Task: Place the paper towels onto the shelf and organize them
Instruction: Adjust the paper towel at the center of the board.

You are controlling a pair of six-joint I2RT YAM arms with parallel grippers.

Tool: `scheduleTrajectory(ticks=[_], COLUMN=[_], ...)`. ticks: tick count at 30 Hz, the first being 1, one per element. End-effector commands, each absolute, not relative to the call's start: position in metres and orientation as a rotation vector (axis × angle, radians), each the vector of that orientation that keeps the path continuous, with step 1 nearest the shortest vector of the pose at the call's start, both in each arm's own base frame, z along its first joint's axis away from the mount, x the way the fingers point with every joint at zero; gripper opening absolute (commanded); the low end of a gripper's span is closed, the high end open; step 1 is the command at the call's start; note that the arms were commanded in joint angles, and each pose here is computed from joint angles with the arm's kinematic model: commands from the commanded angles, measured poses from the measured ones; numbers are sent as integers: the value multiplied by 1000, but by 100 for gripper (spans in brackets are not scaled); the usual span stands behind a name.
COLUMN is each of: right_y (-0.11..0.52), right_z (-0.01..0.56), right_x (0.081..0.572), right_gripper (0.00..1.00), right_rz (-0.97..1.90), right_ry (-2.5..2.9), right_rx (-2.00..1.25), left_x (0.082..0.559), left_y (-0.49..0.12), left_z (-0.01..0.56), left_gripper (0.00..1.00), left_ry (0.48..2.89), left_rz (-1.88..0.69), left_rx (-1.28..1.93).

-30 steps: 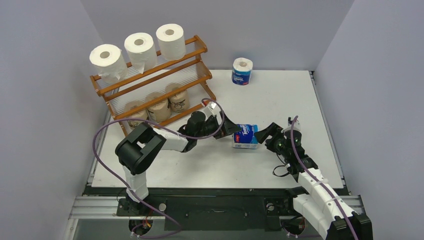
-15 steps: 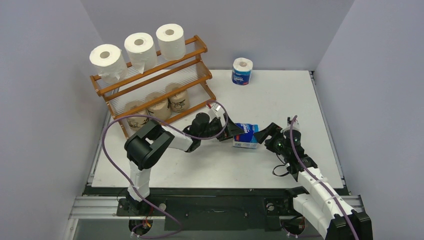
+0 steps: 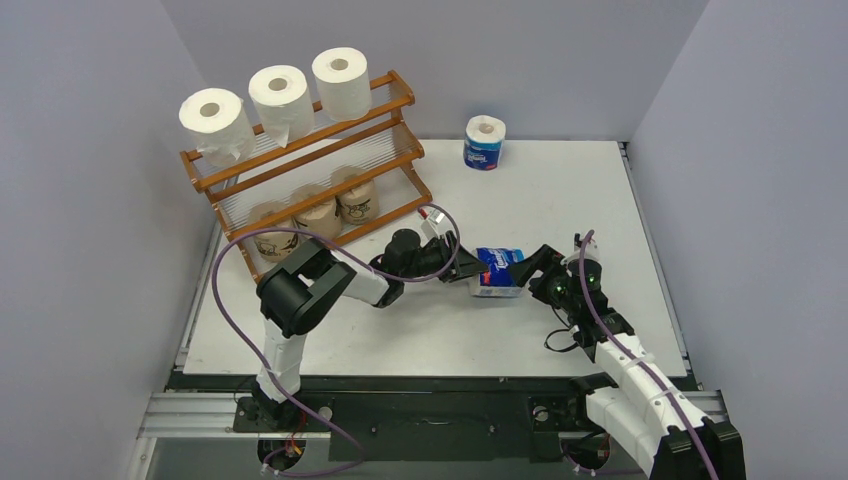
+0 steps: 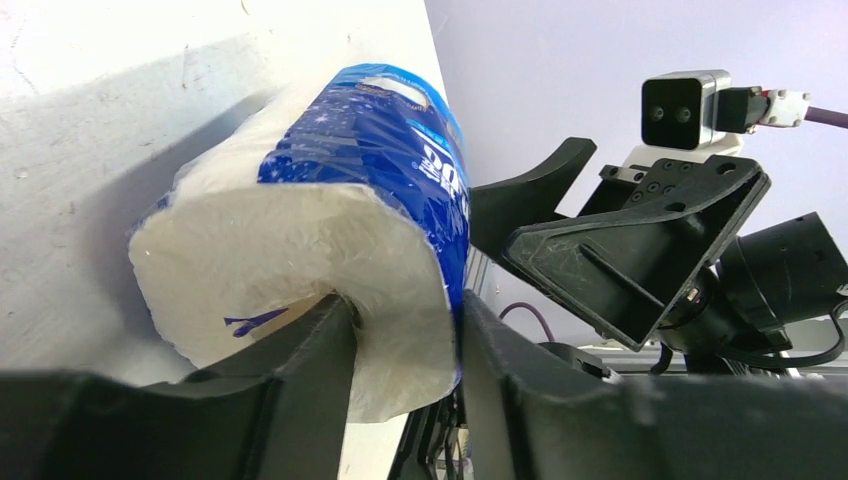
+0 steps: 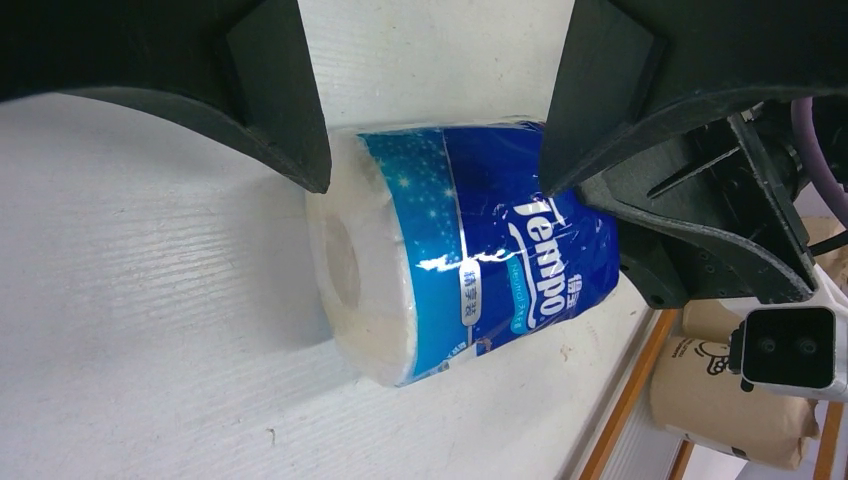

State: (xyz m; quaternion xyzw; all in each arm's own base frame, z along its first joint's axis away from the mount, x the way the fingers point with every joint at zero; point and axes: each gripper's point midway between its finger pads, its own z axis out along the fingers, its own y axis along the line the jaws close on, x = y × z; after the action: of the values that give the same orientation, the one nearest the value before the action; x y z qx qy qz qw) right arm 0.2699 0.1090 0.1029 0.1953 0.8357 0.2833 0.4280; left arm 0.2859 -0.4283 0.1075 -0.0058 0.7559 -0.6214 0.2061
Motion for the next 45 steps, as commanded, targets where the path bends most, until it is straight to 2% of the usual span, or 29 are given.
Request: scheduleTrajectory(ticks=[1,7,15,20,24,25,27,34,40,45], right_y=[109,109,104,100,102,103,108,135,148,151], right_z=[115,123,143,157,163,166,169,161,150,138], right_x=[275,274,269,265,260,258,255,249,249,249], right_gripper=[72,72,71,71,70,70,70,70,70,70], right_rz=[727,734,709,672,614,585,531,449,424,414], right_ry=[2031,2015,1991,1975,2011,2021,2041,2116,2147,2173], right_rx=[475,470,447,414,338,322,272,126,66,49], left_x=[285,282,278,275,273,272,270,267,266,259], left_y=[-437,-432,-414,-386,-348,-329,-306,-248,-231,-238], left_z=[143,157,170,172,191,176,181,201,198,174], left_gripper=[31,17,13,12,13,13,13,13,14,16], left_ry=[1962,1939,1994,2087,2143,2213,2240,2273,2316,2371], left_rz=[-1830,-1840,-1681,-1396,-1051,-903,-758,-369,-148,-116], left_rx=[55,53,85,177,272,296,325,393,513,592])
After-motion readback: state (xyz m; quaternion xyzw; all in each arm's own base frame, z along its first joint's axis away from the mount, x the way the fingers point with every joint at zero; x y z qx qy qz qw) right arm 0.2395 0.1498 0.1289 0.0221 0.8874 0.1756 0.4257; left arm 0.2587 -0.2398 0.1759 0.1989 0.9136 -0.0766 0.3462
